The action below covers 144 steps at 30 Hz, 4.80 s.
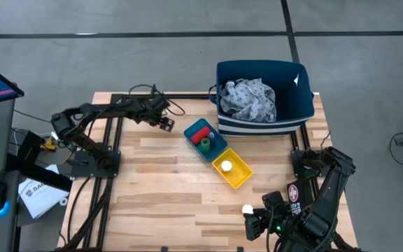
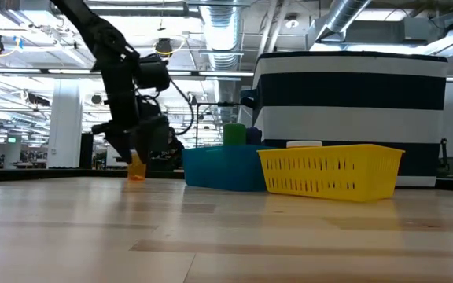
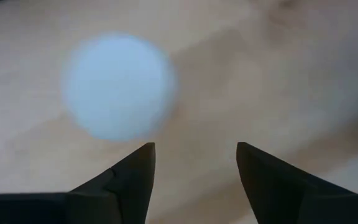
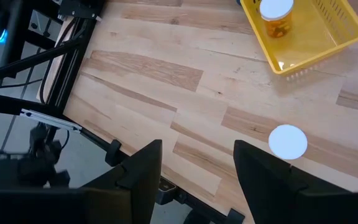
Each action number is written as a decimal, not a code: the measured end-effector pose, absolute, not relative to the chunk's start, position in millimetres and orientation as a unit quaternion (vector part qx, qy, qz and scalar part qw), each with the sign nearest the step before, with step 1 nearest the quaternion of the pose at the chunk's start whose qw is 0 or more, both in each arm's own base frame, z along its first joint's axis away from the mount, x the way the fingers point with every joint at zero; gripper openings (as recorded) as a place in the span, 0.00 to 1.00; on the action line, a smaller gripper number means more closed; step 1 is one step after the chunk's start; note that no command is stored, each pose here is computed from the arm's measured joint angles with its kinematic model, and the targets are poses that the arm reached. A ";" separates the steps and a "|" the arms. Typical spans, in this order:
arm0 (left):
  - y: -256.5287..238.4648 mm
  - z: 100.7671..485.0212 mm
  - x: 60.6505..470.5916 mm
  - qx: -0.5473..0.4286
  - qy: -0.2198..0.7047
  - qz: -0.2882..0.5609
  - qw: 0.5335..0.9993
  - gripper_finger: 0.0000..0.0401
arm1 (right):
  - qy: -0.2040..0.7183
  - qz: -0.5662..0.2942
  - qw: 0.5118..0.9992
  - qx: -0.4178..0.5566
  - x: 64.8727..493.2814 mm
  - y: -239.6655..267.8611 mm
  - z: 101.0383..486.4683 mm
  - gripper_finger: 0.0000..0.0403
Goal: Pick & Place Medicine items
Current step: Put the top orange pill bottle into the yellow bin
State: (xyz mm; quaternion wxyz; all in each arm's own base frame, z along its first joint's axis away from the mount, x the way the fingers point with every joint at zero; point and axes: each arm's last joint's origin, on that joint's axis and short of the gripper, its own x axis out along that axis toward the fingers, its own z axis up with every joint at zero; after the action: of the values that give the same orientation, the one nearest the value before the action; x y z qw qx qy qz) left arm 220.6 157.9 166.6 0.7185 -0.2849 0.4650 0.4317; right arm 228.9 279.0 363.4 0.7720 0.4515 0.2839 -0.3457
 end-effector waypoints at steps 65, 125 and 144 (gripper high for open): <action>194.8 170.6 204.2 -0.343 0.406 0.475 0.701 0.60 | 0.282 -0.348 0.770 0.455 231.5 277.3 363.7 0.49; -76.7 226.7 240.1 -0.094 0.458 0.041 0.883 0.47 | 0.277 -0.338 0.781 0.447 228.6 280.8 363.9 0.49; -142.6 195.6 335.3 0.057 0.469 -0.111 0.874 0.47 | 0.251 -0.331 0.796 0.439 227.8 281.5 365.1 0.49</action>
State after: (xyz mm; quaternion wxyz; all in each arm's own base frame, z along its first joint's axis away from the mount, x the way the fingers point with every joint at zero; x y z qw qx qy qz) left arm 335.3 -142.6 195.6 0.8741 0.0567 0.4694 -0.1112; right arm 227.8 281.5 365.1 0.7964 0.4392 0.2511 -0.3315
